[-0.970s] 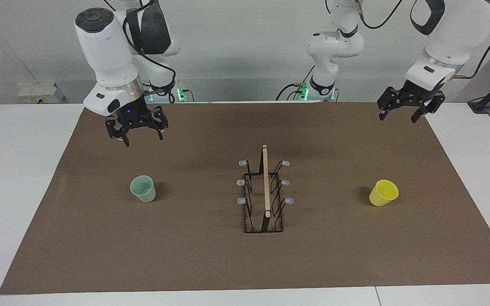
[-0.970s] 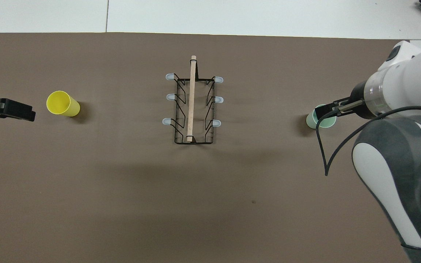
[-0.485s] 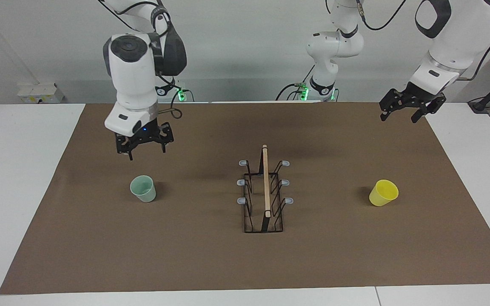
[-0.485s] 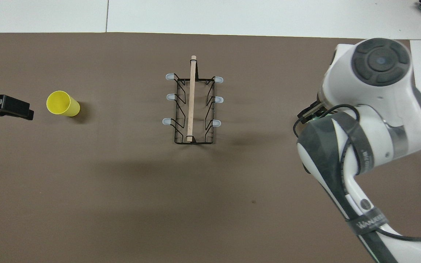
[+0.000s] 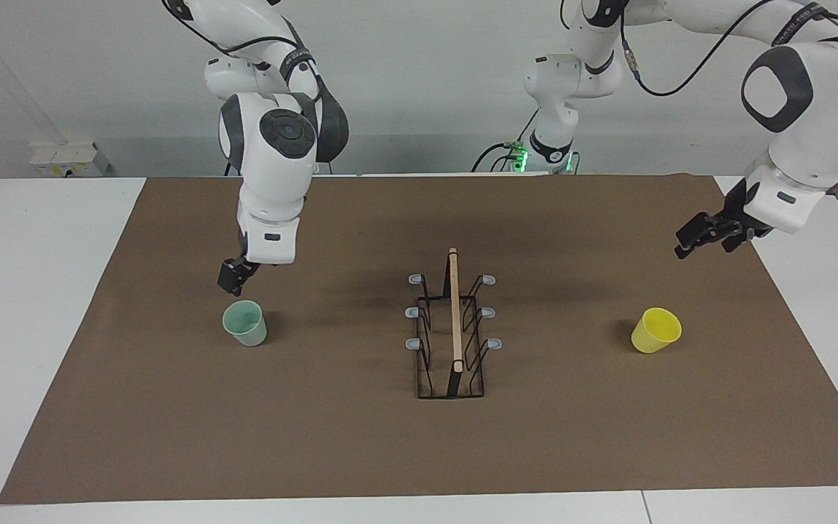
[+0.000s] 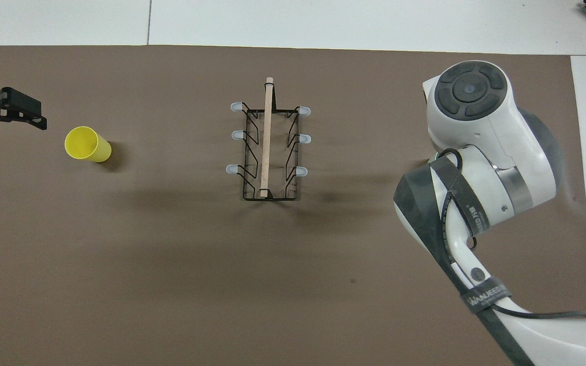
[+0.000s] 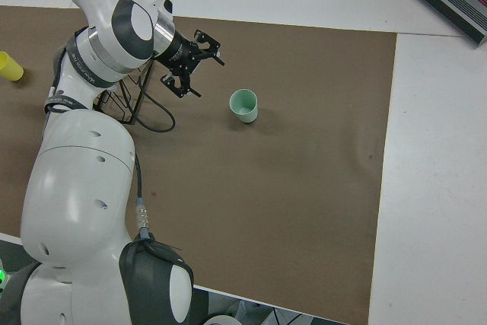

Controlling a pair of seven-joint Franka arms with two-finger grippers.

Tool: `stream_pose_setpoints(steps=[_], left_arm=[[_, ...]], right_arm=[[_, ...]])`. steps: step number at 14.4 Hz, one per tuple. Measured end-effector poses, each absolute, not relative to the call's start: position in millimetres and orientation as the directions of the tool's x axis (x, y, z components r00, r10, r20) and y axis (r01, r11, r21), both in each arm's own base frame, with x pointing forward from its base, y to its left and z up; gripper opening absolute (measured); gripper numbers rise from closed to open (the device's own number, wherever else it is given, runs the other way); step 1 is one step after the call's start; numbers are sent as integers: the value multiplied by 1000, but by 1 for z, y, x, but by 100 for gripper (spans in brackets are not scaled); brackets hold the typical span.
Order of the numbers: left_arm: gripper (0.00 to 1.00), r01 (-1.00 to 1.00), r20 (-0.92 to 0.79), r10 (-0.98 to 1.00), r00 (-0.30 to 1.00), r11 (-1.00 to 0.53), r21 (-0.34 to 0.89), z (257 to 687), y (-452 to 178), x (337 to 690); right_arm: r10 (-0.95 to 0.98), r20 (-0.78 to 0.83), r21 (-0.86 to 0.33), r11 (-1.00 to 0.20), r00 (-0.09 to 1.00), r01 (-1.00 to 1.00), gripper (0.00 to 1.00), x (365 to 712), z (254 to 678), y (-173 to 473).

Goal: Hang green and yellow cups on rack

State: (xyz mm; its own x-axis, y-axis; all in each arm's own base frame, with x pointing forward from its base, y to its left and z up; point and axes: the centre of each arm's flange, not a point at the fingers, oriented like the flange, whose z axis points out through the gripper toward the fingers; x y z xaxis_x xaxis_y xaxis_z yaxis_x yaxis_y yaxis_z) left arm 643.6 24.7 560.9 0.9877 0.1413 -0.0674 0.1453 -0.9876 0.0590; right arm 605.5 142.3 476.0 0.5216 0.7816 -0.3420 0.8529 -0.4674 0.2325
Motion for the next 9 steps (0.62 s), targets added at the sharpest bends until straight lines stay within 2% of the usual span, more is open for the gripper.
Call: stream_pose_setpoints(steps=[4,9], left_arm=[[100,359,-121,346,930,-927,111,520,60,674],[100,600,-153,585,797,-796,82,466,79,714]], right_arm=[[789,-455,266,-320,412,909,100,606,467,154],[758,-576,248,-193,305,949,100,613,407,183]])
